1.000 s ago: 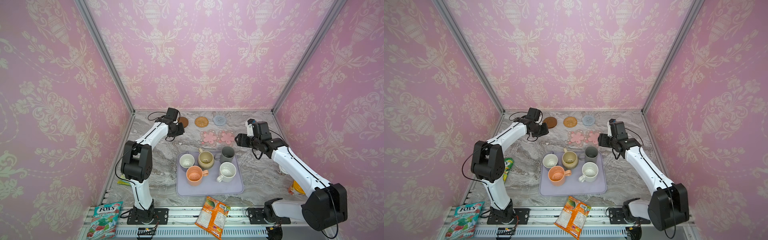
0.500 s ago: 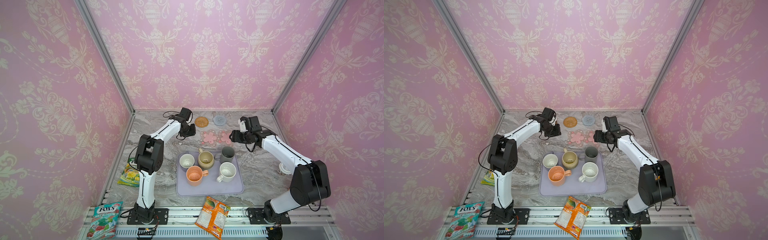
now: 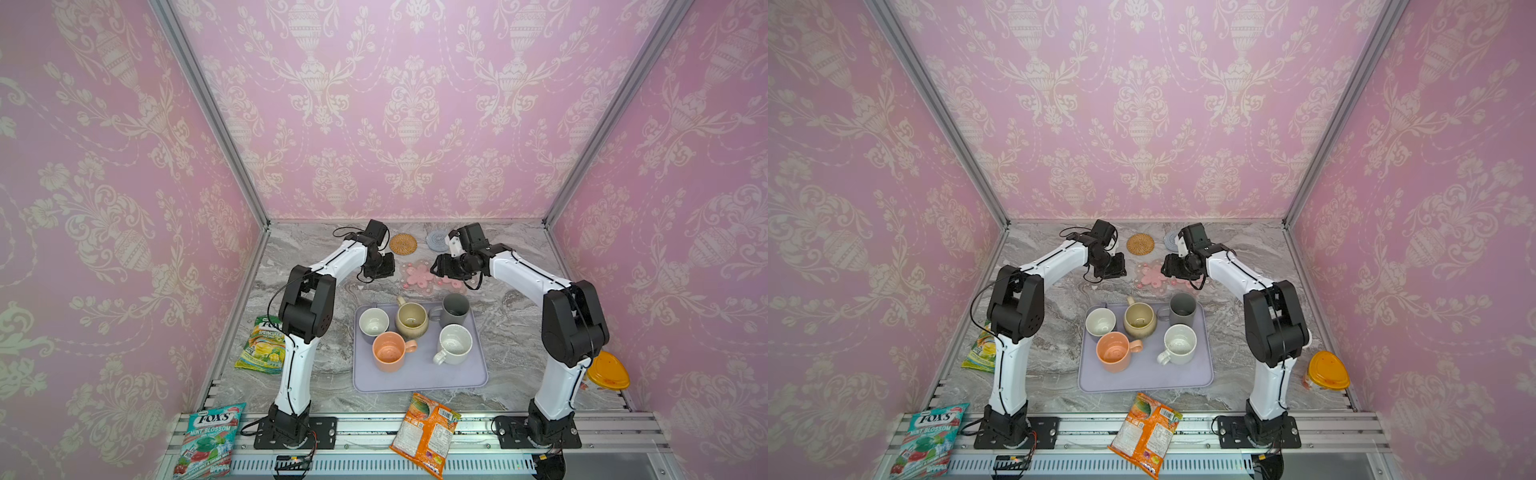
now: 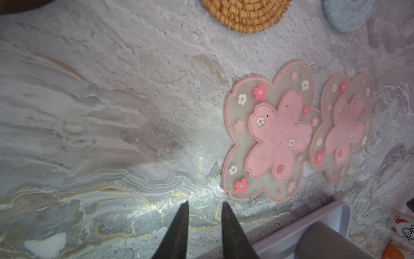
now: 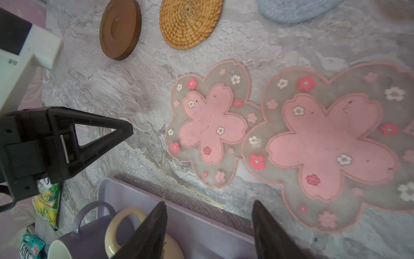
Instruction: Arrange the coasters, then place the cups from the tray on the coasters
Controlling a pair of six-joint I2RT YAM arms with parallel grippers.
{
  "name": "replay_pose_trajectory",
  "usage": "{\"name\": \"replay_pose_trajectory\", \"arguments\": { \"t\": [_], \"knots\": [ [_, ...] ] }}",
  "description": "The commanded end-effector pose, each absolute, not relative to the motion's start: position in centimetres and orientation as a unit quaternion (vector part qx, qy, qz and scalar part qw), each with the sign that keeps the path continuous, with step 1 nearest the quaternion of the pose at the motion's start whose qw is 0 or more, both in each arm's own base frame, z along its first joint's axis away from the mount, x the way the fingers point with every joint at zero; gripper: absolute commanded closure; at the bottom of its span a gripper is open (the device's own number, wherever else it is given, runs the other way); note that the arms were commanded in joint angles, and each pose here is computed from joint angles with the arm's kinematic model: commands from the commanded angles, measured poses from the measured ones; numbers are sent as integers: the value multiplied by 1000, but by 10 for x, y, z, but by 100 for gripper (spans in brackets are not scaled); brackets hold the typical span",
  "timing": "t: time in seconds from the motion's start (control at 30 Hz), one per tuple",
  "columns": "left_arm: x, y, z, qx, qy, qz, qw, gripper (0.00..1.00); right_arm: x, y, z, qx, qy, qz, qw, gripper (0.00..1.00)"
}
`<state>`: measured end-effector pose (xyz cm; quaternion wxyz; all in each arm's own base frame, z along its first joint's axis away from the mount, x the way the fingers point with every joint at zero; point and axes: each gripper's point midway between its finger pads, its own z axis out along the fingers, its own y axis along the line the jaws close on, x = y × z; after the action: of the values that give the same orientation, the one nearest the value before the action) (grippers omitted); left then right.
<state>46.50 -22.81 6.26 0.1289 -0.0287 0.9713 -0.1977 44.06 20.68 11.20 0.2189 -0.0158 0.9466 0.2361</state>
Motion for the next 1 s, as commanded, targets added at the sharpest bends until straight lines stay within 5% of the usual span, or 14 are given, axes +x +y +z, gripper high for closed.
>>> {"name": "replay_pose_trajectory", "arguments": {
  "t": [0.0,0.97],
  "knots": [
    [457,-231,48,-25,974,-203,102,71,437,221,106,-23,951,241,195,38],
    [457,-243,34,-34,967,-235,89,70,422,234,40,8,969,217,120,38]
  ]
}}
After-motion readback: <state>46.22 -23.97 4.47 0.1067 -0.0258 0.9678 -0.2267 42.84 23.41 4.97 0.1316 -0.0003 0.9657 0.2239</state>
